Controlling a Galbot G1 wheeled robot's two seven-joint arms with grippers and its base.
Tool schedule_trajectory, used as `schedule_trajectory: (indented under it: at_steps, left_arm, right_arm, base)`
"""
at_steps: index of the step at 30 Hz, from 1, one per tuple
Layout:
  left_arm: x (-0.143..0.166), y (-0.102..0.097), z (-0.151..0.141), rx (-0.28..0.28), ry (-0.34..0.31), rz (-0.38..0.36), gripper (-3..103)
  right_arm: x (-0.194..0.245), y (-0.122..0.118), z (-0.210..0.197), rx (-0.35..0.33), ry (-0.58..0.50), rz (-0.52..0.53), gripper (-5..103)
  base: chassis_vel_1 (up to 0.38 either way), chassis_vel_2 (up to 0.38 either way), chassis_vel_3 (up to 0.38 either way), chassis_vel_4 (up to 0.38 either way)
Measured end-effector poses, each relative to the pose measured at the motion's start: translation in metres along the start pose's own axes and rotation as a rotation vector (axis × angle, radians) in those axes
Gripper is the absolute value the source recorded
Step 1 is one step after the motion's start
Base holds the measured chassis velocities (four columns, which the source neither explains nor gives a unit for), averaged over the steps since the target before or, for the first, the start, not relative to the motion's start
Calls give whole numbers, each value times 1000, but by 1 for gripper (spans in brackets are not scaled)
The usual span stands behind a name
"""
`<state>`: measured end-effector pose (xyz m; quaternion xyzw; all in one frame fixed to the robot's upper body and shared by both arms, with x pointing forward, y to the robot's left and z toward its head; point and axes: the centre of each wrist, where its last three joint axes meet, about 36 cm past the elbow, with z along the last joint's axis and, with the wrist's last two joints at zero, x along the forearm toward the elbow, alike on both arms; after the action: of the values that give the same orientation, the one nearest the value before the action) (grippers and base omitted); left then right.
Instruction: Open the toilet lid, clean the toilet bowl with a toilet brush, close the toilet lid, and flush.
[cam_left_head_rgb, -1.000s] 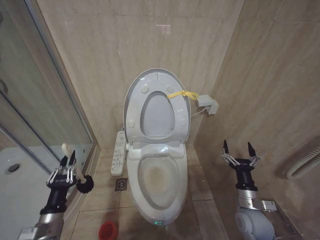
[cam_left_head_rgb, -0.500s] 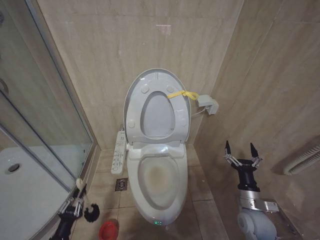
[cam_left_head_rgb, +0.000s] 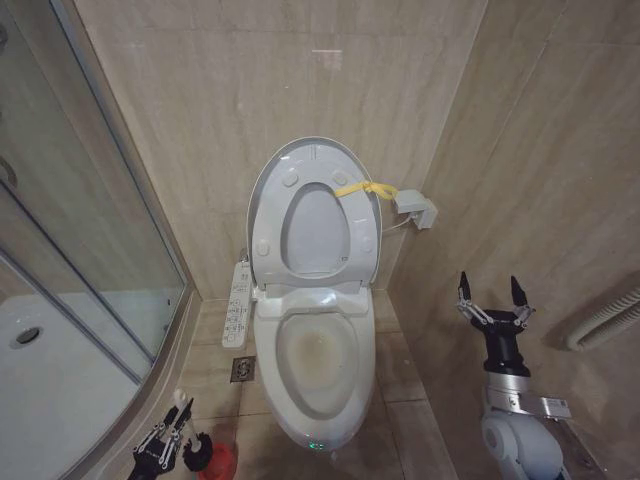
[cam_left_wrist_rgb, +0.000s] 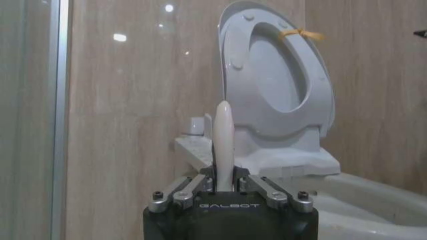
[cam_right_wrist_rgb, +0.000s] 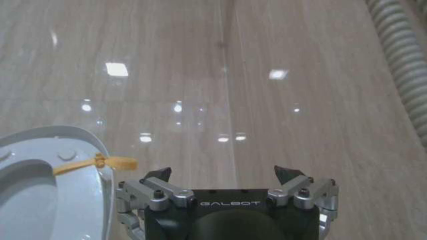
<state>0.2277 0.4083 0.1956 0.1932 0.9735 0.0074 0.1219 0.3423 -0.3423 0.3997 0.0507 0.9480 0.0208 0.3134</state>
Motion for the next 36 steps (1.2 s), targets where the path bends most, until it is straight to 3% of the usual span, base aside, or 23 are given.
schedule_trajectory:
  at_steps: [9,15,20,26,31,36]
  left_arm:
    - [0,-8,13,6,35,-18,17]
    - [-10,-29,7,2,16,-66,17]
    - [-24,-69,-2,-23,13,-65,17]
    - [-24,-97,-7,-86,63,-76,17]
    - [-22,-107,-6,-101,83,-93,17]
    - [-22,-90,9,-108,107,-97,17]
  right_arm:
    - [1,18,-1,-27,-23,-63,100]
    - [15,31,12,-22,-6,-137,100]
    - [-15,10,3,-19,-47,-98,100]
    - [-41,-7,-19,-48,-95,-40,100]
    - [-46,-11,-34,-52,-118,-45,100]
    - [-49,-6,-36,-75,-132,-48,100]
  base:
    - [0,0,0,0]
    - [0,0,0,0]
    - [0,0,0,0]
    - [0,0,0,0]
    - [0,0,0,0]
    - [0,0,0,0]
